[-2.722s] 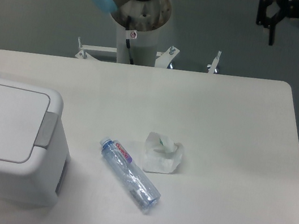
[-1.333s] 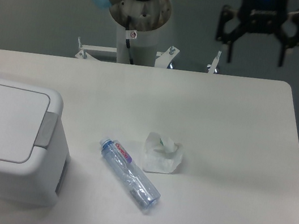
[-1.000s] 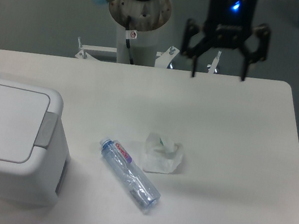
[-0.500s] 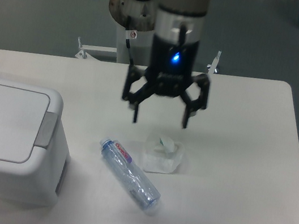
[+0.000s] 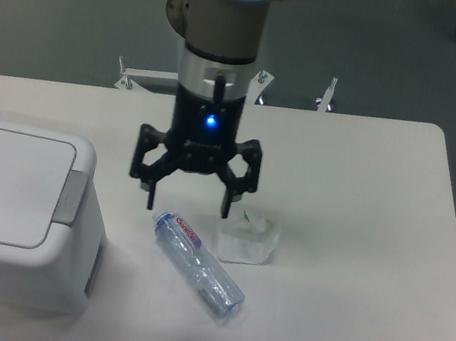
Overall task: Open the trash can
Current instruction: 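Move the gripper toward the white trash bin lid and lower it, then lower the gripper fingers onto the lid edge of the trash bin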
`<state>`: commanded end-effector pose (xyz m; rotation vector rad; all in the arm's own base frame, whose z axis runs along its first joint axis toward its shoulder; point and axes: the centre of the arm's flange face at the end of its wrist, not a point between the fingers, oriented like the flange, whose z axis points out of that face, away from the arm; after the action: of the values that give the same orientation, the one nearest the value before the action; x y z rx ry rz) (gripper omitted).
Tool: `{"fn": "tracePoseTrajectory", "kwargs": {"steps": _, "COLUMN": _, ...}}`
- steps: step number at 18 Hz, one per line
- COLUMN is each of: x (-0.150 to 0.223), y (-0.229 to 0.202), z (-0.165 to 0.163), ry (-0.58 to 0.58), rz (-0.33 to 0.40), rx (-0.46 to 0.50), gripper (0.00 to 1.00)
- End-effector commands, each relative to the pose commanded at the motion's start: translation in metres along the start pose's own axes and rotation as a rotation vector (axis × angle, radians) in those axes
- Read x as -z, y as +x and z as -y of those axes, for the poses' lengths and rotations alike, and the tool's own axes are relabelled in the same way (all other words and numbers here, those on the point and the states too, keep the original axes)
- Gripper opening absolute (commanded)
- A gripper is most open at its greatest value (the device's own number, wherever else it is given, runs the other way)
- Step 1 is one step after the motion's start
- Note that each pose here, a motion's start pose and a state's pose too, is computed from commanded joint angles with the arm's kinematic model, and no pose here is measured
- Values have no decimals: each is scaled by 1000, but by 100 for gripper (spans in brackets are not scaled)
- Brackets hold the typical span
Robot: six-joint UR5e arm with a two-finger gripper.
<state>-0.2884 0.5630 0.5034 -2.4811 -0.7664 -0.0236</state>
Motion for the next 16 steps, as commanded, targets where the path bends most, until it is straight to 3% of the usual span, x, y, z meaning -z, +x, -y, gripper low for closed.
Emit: {"fn": "tracePoseTrajectory", "kwargs": {"steps": 16, "x": -20, "y": 42, "z": -14, "ry": -43, "rz": -33, "rx": -30, "gripper": 100}}
